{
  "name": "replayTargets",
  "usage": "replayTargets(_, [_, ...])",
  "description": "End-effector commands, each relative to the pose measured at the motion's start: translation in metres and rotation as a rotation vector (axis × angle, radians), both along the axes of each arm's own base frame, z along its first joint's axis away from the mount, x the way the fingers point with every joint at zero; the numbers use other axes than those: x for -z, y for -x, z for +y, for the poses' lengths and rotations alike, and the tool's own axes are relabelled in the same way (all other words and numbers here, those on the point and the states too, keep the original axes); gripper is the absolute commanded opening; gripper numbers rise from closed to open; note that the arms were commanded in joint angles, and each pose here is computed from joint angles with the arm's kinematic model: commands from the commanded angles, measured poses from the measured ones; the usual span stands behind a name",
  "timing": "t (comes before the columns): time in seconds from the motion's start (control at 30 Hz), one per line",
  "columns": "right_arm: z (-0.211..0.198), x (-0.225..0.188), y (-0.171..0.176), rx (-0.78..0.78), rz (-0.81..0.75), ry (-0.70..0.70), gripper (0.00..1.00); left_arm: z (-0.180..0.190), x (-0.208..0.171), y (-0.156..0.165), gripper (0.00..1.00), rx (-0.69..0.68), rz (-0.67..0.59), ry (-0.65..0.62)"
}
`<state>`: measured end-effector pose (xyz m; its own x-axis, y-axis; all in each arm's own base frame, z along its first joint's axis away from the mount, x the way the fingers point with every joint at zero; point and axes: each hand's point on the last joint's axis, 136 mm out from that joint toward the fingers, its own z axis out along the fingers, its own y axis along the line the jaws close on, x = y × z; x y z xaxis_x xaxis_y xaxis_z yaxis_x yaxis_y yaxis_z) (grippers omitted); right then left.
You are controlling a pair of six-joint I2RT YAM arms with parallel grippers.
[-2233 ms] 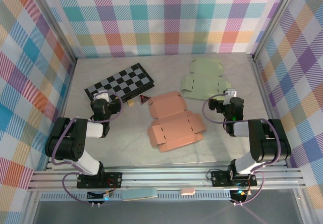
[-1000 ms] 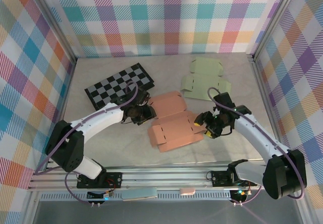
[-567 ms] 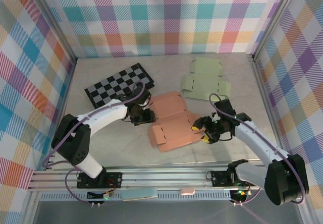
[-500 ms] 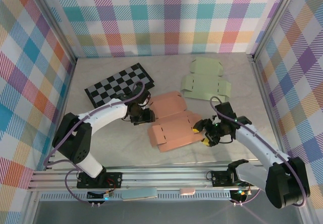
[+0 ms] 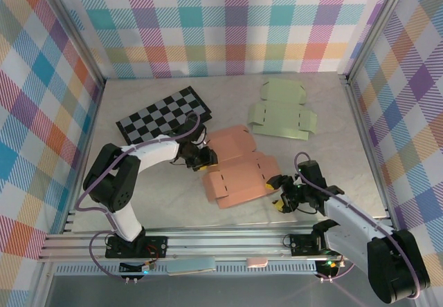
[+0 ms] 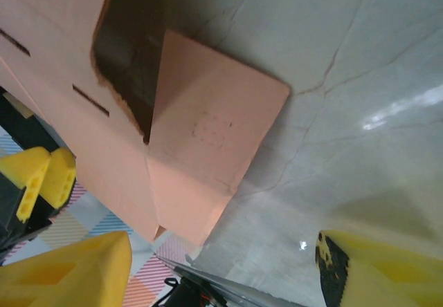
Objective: Fold the paper box
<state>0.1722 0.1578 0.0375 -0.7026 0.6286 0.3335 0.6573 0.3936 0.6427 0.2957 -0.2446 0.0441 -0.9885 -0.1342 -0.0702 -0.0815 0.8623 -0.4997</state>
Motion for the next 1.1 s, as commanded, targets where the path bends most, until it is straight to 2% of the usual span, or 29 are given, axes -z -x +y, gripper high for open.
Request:
replayTargets(0.0, [0.001, -0.007, -0.014, 0.035, -0.052, -0.019, 0.71, -0.022, -0.004, 0.004, 0.4, -0.011, 0.025, 0.095])
replayTargets(0.23, [-0.004, -0.014, -0.032, 0.02, -0.088, -0.002, 0.71, -0.072, -0.021, 0.004, 0.39, -0.02, 0.028, 0.241])
replayTargets(0.37, [-0.025, -0.027, -0.051, 0.05, -0.117, 0.008, 0.71, -0.076, -0.041, -0.002, 0.42, -0.022, -0.008, 0.26])
replayTargets(0.53, [-0.048, -0.043, -0.074, 0.062, -0.147, 0.015, 0.71, -0.046, -0.048, 0.005, 0.44, 0.002, -0.005, 0.156])
replayTargets(0.67, [-0.049, -0.053, -0.078, 0.024, -0.15, 0.028, 0.7, 0.001, -0.047, 0.017, 0.45, 0.048, -0.002, -0.064])
replayTargets(0.73, [-0.048, -0.053, -0.074, 0.025, -0.141, 0.026, 0.69, 0.012, -0.043, 0.026, 0.45, 0.099, 0.011, -0.126])
replayTargets(0.87, [-0.045, -0.05, -0.066, 0.028, -0.126, 0.013, 0.69, 0.018, -0.031, 0.038, 0.45, 0.145, 0.037, -0.142])
replayTargets(1.07, [-0.04, -0.032, -0.064, 0.107, -0.111, -0.048, 0.68, 0.011, -0.021, 0.036, 0.45, 0.103, 0.048, -0.098])
